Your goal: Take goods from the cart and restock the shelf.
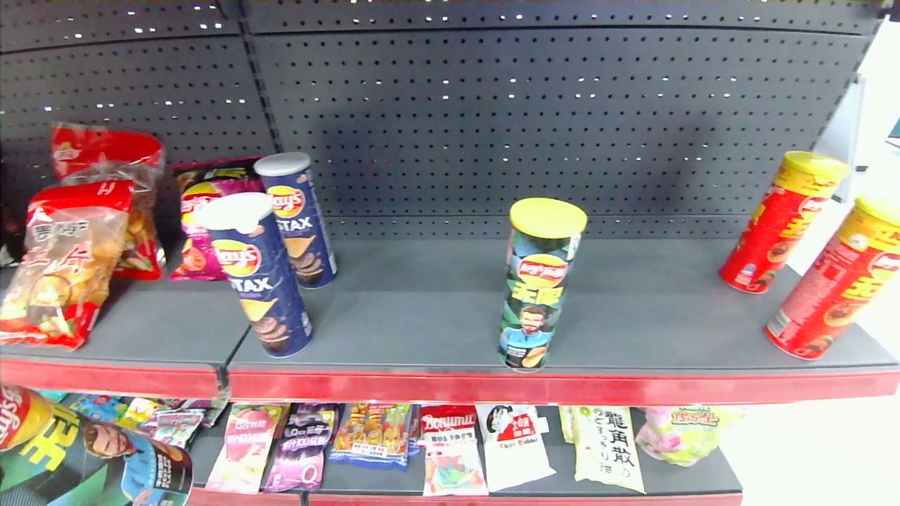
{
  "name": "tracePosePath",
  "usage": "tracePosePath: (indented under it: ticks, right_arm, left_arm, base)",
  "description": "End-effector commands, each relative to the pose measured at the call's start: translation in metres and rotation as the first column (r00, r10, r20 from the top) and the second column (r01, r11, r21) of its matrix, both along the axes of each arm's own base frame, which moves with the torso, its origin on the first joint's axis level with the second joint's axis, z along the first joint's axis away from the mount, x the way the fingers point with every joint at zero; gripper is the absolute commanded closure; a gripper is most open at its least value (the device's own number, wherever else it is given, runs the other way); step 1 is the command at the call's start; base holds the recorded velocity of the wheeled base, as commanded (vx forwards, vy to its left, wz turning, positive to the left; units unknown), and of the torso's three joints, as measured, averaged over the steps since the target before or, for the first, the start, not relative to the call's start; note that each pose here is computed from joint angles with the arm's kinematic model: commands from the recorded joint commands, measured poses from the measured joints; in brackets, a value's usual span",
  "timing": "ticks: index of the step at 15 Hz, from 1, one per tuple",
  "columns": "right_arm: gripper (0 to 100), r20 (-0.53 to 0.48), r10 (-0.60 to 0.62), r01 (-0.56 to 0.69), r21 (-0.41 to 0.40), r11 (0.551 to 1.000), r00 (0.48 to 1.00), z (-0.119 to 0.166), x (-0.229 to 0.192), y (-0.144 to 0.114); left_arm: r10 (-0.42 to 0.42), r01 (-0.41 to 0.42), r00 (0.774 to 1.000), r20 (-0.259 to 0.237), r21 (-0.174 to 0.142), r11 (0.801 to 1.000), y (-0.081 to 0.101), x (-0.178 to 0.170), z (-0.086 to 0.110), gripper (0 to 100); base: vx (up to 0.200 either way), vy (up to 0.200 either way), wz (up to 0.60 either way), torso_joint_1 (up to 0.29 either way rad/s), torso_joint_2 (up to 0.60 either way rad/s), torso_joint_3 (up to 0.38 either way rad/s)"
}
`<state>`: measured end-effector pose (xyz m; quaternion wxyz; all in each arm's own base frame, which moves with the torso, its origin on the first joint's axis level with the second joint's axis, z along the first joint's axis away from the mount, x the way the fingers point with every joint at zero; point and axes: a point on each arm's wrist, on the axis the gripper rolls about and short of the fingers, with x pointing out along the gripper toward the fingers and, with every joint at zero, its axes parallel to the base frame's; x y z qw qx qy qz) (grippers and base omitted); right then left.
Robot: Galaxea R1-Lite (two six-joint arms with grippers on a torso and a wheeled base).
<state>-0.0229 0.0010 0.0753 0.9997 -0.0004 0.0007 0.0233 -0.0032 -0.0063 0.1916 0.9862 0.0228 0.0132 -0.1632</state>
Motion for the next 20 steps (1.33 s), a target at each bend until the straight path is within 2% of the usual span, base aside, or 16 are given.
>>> tracePosePath:
  ticks: [1,3,6,8,9,11,12,13,16,18,20]
  right_arm:
    - [0,-0.002,0.001,-0.001,-0.001,1.0,1.0,0.0,0.0,0.0]
    - [0,-0.002,0.001,-0.001,0.001,1.0,1.0,0.0,0.0,0.0]
    - [0,-0.002,0.001,-0.001,0.004,1.0,1.0,0.0,0.0,0.0]
    - [0,-0.002,0.002,-0.002,0.004,1.0,1.0,0.0,0.0,0.0]
    - [0,-0.002,0.001,-0.001,0.004,1.0,1.0,0.0,0.0,0.0]
    - [0,-0.002,0.002,-0.002,0.004,1.0,1.0,0.0,0.0,0.0]
    - [0,0.0,0.002,-0.002,0.004,1.0,1.0,0.0,0.0,0.0]
    - [0,-0.002,0.001,-0.001,0.004,1.0,1.0,0.0,0.0,0.0]
    - [0,-0.002,0.001,-0.001,0.004,1.0,1.0,0.0,0.0,0.0]
    - [0,-0.002,0.001,-0.001,0.004,1.0,1.0,0.0,0.0,0.0]
    - [0,-0.002,0.001,-0.001,0.004,1.0,1.0,0.0,0.0,0.0]
  left_arm:
    - [0.0,0.0,1.0,0.0,0.0,1.0,0.0,0.0,0.001,100]
    - [0.0,0.0,1.0,0.001,0.0,1.0,0.0,0.001,0.002,100]
    - [0.001,0.0,1.0,-0.022,0.001,1.0,0.0,0.006,0.003,100]
    - [0.001,-0.001,0.999,-0.054,-0.002,1.0,-0.001,0.017,0.012,100]
    - [0.001,-0.002,0.998,-0.069,-0.014,1.0,-0.001,0.026,0.02,100]
    - [0.0,-0.001,0.996,-0.084,-0.018,1.0,-0.002,0.065,0.038,100]
    - [-0.002,0.0,0.996,-0.088,-0.018,1.0,-0.003,0.075,0.04,100]
    - [-0.029,0.027,0.994,-0.102,-0.02,0.999,-0.005,0.108,0.042,100]
    - [-0.137,0.134,0.983,-0.125,-0.032,0.99,-0.013,0.153,0.043,100]
    - [-0.151,0.147,0.976,-0.156,-0.037,0.988,-0.015,0.188,0.049,100]
    - [-0.161,0.159,0.974,-0.16,-0.027,0.987,-0.02,0.214,0.049,100]
  base:
    - [0.0,0.0,-0.6,0.012,0.0,-0.007]
    - [0.0,0.0,-0.6,0.005,0.0,0.002]
    - [0.0,0.0,-0.4,0.002,0.0,0.002]
    - [0.0,0.0,0.0,0.0,0.0,0.0]
    - [0.0,0.0,0.0,0.0,0.0,0.0]
    - [0.0,0.0,0.0,0.0,0.0,0.0]
    - [0.0,0.0,0.0,0.0,0.0,0.0]
    - [0.0,0.0,0.0,0.0,0.0,0.0]
    - [0.0,0.0,0.0,0.0,0.0,0.0]
    - [0.0,0.0,0.0,0.0,0.0,0.0]
    - [0.0,0.0,0.0,0.0,0.0,0.0]
